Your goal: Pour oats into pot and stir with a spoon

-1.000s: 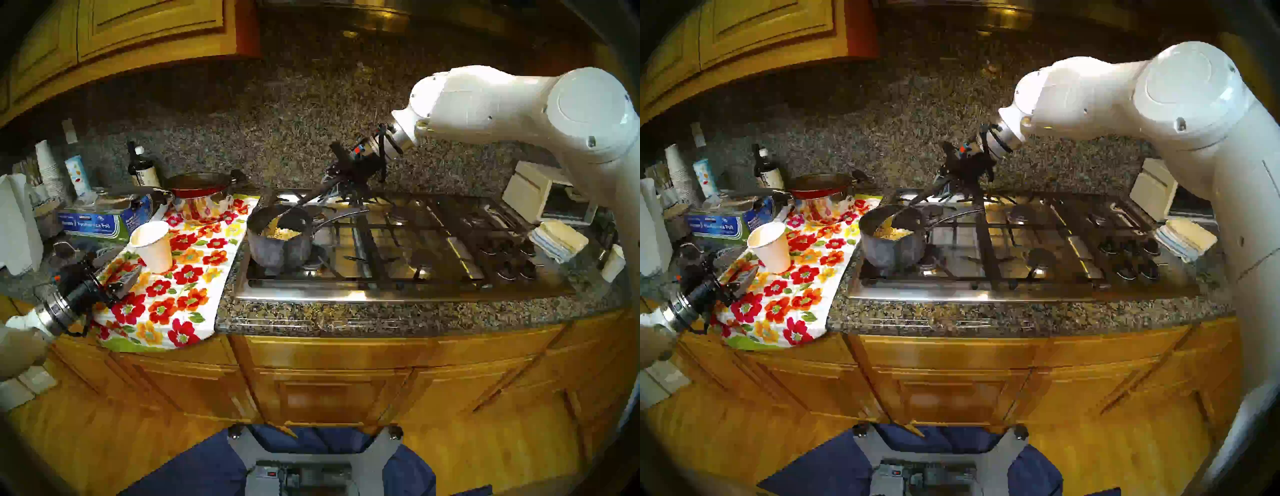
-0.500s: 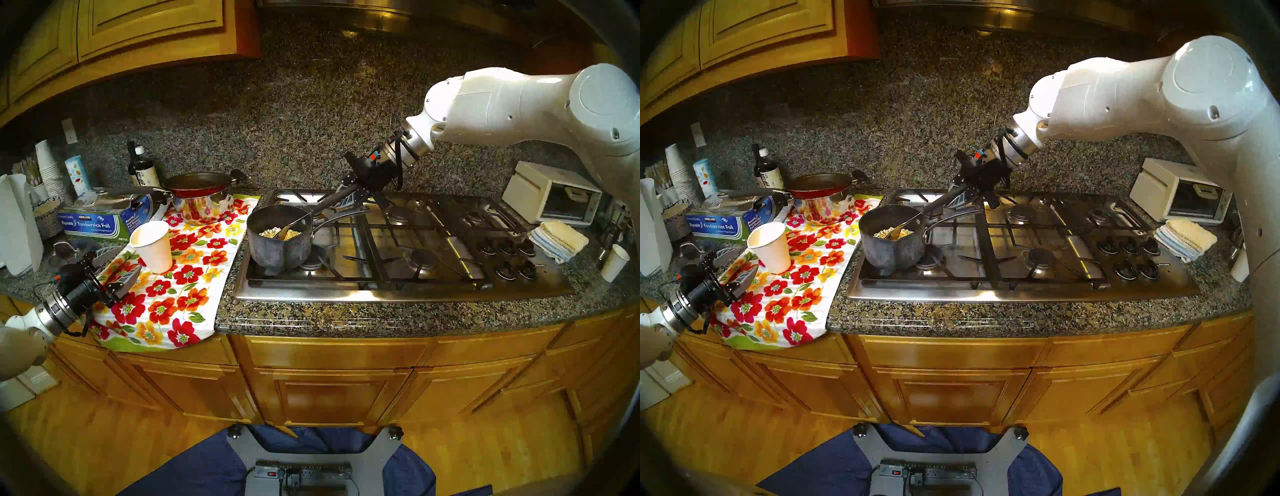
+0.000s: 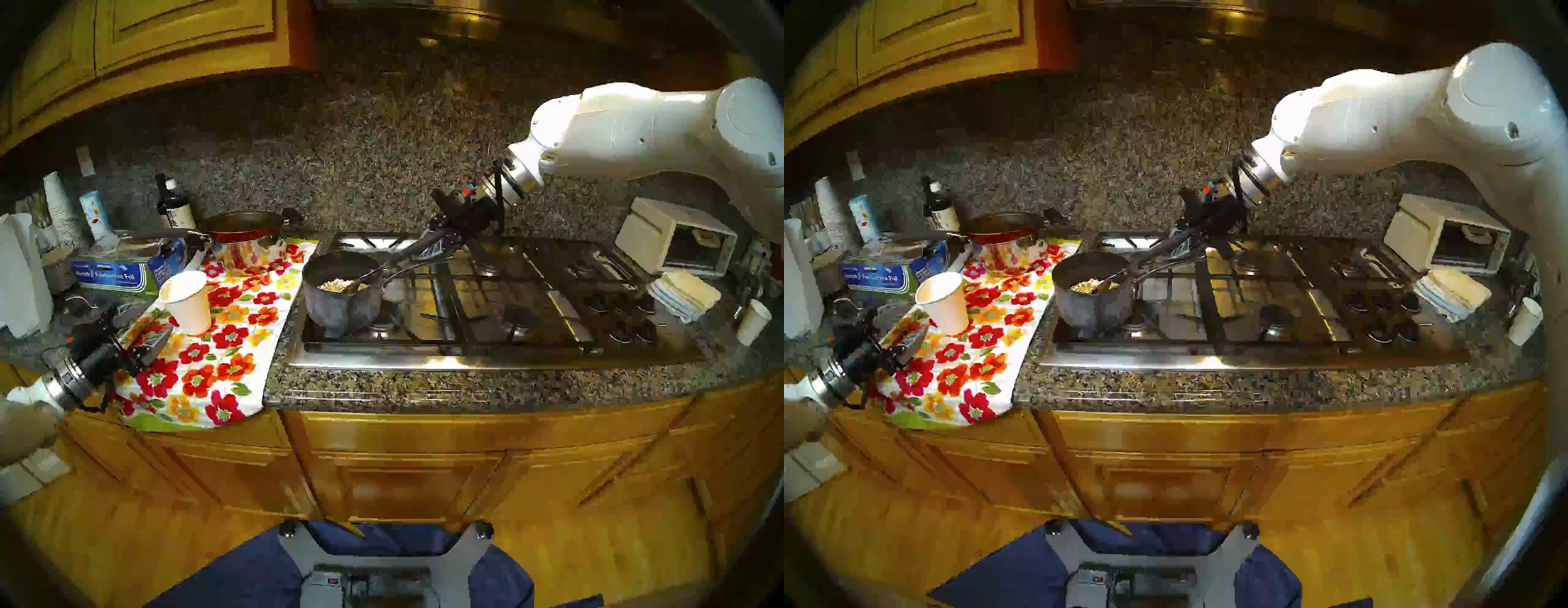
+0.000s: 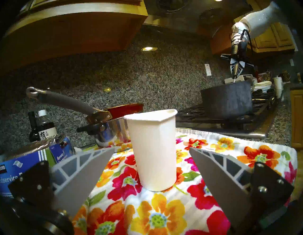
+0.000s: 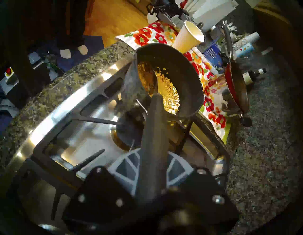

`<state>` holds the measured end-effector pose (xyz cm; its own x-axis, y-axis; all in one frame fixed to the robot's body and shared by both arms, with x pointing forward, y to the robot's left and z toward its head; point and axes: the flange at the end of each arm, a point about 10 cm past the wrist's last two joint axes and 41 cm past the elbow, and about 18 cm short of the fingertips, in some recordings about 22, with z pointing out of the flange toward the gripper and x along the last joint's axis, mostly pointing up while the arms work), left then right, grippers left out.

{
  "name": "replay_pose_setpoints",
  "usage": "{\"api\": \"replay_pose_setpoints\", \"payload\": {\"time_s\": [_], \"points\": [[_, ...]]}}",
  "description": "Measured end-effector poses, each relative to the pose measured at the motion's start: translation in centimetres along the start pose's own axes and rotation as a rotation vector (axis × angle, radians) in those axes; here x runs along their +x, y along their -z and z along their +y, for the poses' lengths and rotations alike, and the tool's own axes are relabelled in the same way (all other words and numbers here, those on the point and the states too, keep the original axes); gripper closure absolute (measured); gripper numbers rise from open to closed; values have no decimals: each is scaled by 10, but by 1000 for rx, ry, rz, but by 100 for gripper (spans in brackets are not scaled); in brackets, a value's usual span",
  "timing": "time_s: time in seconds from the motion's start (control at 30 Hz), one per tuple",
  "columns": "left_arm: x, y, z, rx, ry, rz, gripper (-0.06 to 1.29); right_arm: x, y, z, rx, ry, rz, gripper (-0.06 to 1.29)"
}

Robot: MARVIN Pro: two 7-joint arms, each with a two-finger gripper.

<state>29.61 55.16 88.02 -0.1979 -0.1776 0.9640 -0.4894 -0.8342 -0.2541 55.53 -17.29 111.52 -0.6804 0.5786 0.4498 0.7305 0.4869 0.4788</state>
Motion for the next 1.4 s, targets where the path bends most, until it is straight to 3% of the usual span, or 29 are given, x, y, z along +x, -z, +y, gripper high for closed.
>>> {"api": "replay_pose_setpoints", "payload": {"time_s": [0.67,0.77,0.87,0.9,1.07,1.4], "points": [[1,0,0,1,-1,3,0,-3,-3,-17,3,-45,33,102],[1,0,0,1,0,3,0,-3,-5,-20,7,-46,41,88],[1,0,0,1,0,3,0,-4,-6,-22,7,-46,44,58],[1,0,0,1,0,3,0,-4,-6,-23,6,-45,43,40],[1,1,0,1,0,2,0,-6,-4,-24,5,-40,37,8],[1,1,0,1,0,2,0,-10,0,-28,9,-32,23,2]]}}
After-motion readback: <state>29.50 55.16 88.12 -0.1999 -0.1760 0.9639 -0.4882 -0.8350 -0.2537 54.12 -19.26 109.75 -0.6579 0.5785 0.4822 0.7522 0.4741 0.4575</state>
